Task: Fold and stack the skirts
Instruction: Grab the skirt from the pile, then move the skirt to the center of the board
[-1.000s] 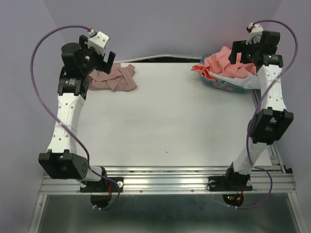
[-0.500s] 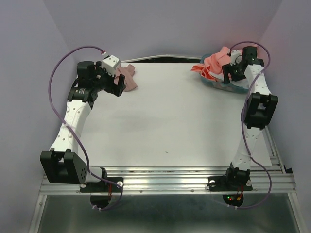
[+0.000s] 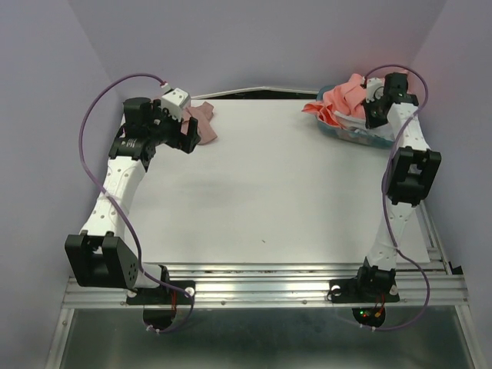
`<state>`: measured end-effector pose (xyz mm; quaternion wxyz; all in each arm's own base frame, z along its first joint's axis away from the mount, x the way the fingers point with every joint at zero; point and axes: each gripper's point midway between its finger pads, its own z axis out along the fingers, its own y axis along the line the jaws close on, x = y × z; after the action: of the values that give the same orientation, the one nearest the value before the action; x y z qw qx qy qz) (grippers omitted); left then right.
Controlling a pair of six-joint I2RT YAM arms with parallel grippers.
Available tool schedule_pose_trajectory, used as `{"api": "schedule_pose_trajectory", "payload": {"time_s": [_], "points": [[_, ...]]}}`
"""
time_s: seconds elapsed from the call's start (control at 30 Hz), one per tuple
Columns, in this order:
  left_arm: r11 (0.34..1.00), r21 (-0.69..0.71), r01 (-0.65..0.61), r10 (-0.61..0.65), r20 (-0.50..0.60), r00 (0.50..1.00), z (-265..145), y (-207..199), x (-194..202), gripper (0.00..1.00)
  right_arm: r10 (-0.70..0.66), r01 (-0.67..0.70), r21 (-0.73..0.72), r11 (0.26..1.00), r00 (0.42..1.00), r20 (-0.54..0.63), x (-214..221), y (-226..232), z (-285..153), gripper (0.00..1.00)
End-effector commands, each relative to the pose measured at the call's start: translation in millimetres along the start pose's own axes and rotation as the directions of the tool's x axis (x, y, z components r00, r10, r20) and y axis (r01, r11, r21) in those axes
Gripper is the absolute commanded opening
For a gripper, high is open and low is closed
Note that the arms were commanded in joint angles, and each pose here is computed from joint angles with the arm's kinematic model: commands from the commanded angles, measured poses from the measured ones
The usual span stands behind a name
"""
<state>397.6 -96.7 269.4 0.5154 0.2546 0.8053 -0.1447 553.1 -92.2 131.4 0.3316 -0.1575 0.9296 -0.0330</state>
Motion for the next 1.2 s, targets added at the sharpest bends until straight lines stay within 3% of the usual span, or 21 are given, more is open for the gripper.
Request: {"api": "schedule_pose_trajectory", "payload": {"time_s": [0.0,0.17,0.3,0.47,0.63,0.7,0.8,0.87,1.03,1.17], "points": [[1.000,0.011,0.000,-0.001,0.048,0.999,-2.9,-2.9,-15.5,0.98,-0.044,0.023,0.108,0.994,0.980,0.195,-62.6,-17.8,-74.1,0.01],[1.000,0.009,0.005,-0.006,0.066,0.998,-7.4,-4.4,-21.5,0.99,-0.023,-0.055,0.203,0.978,0.931,0.363,-109.9,-42.4,-140.6,0.01],[1.000,-0.003,-0.010,0.010,0.083,0.997,-13.3,-4.5,-26.9,0.99,-0.058,-0.101,0.251,0.963,0.828,0.557,-156.4,-53.2,-209.0,0.01],[1.000,-0.017,-0.017,0.018,0.099,0.995,-20.0,-3.5,-35.6,0.99,-0.084,-0.093,0.213,0.973,0.713,0.696,-188.7,-35.1,-281.6,0.01],[1.000,-0.024,0.006,-0.003,0.120,0.993,-23.3,-1.8,-49.7,0.99,-0.053,-0.001,0.067,0.998,0.589,0.807,-209.1,7.8,-336.8,0.01],[1.000,-0.026,0.014,-0.011,0.138,0.990,-24.9,-1.5,-54.9,0.99,0.009,0.065,-0.053,0.996,0.543,0.839,-214.2,35.5,-355.8,0.01],[0.999,-0.020,0.039,-0.035,0.164,0.986,-26.9,-2.2,-62.9,0.99,0.118,0.166,-0.236,0.957,0.522,0.845,-216.3,76.7,-370.1,0.01],[0.999,-0.010,0.049,-0.046,0.170,0.984,-28.0,-3.2,-66.1,0.99,0.151,0.242,-0.332,0.912,0.554,0.818,-212.4,115.9,-358.8,0.01],[0.999,-0.016,0.052,-0.049,0.146,0.988,-26.4,-0.3,-56.8,0.99,0.169,0.343,-0.546,0.764,0.710,0.683,-171.6,219.1,-303.9,0.01],[0.999,-0.018,0.036,-0.034,0.110,0.993,-24.2,-0.2,-42.1,0.99,0.121,0.315,-0.700,0.641,0.859,0.497,-92.8,302.4,-234.0,0.02]]}}
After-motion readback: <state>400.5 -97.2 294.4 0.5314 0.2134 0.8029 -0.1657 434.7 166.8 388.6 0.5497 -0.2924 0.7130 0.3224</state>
